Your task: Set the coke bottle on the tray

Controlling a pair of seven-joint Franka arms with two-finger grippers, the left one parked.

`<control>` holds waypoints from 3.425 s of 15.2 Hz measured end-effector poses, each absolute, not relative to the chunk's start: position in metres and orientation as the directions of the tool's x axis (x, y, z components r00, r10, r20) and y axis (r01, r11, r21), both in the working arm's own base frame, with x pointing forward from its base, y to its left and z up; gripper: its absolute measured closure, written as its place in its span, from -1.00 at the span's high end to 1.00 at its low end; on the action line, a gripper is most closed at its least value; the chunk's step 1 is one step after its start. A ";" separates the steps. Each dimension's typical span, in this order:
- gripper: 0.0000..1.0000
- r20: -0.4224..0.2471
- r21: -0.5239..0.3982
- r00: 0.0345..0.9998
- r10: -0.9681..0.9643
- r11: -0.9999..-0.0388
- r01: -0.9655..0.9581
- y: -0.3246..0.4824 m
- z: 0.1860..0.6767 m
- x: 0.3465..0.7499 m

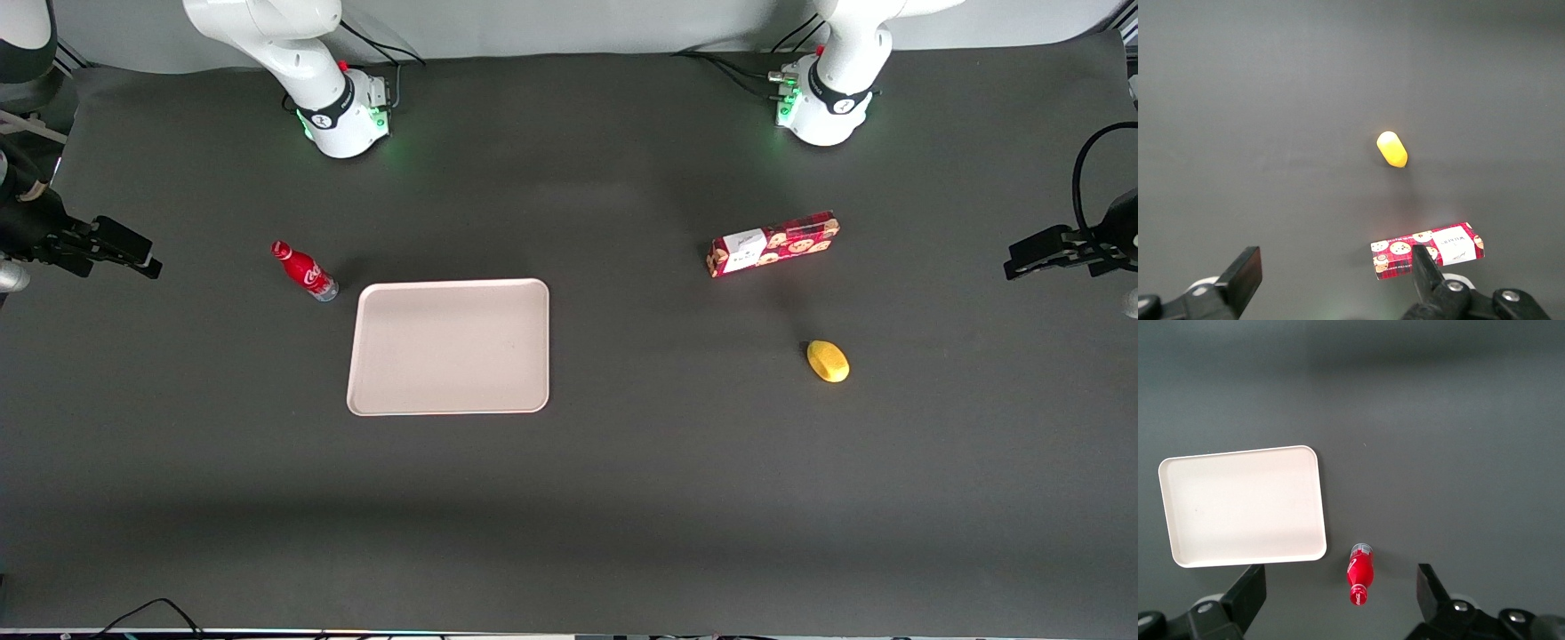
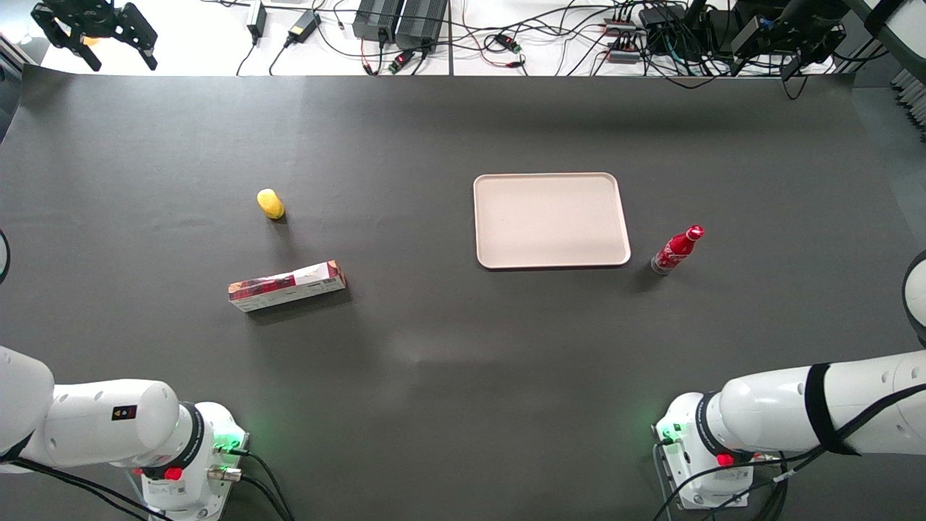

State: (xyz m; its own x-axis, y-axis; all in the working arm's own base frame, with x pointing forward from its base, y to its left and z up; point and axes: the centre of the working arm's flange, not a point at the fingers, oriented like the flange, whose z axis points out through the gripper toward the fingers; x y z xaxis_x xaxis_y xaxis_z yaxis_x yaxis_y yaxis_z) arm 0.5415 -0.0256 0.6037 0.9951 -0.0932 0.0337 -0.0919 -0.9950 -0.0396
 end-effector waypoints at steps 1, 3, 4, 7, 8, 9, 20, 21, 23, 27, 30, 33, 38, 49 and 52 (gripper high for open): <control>1.00 0.031 -0.040 0.995 -0.093 -0.995 -0.092 -0.026 0.603 0.541; 1.00 0.024 -0.039 0.995 -0.093 -0.995 -0.092 -0.026 0.603 0.541; 1.00 0.024 -0.039 0.995 -0.093 -0.995 -0.092 -0.026 0.603 0.541; 1.00 0.023 -0.039 0.995 -0.095 -0.995 -0.094 -0.027 0.602 0.541; 1.00 0.022 -0.039 0.995 -0.095 -0.995 -0.095 -0.027 0.602 0.541; 1.00 0.019 -0.039 0.995 -0.095 -0.995 -0.094 -0.027 0.601 0.541; 1.00 -0.075 -0.037 0.994 -0.076 -0.996 -0.079 -0.015 0.549 0.501; 1.00 -0.063 -0.036 0.996 -0.070 -0.997 -0.072 -0.009 0.539 0.488; 1.00 -0.045 -0.034 0.997 -0.066 -0.997 -0.068 -0.001 0.517 0.458; 1.00 0.030 -0.036 0.997 -0.072 -0.997 -0.070 0.000 0.467 0.409; 1.00 0.057 -0.037 0.995 -0.079 -0.996 -0.077 -0.002 0.428 0.383; 1.00 0.067 -0.036 0.994 -0.086 -0.996 -0.083 -0.004 0.401 0.370; 1.00 0.076 -0.035 0.993 -0.094 -0.995 -0.091 -0.006 0.373 0.360; 1.00 0.068 -0.032 0.992 -0.105 -0.994 -0.103 -0.009 0.338 0.369; 1.00 0.064 -0.031 0.992 -0.105 -0.994 -0.104 -0.010 0.331 0.371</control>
State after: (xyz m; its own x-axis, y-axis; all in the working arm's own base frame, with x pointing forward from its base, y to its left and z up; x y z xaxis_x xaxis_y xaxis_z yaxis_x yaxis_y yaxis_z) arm 0.3708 -0.0096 0.3309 0.9924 -0.1053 0.0643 -0.1035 -0.9942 -0.0306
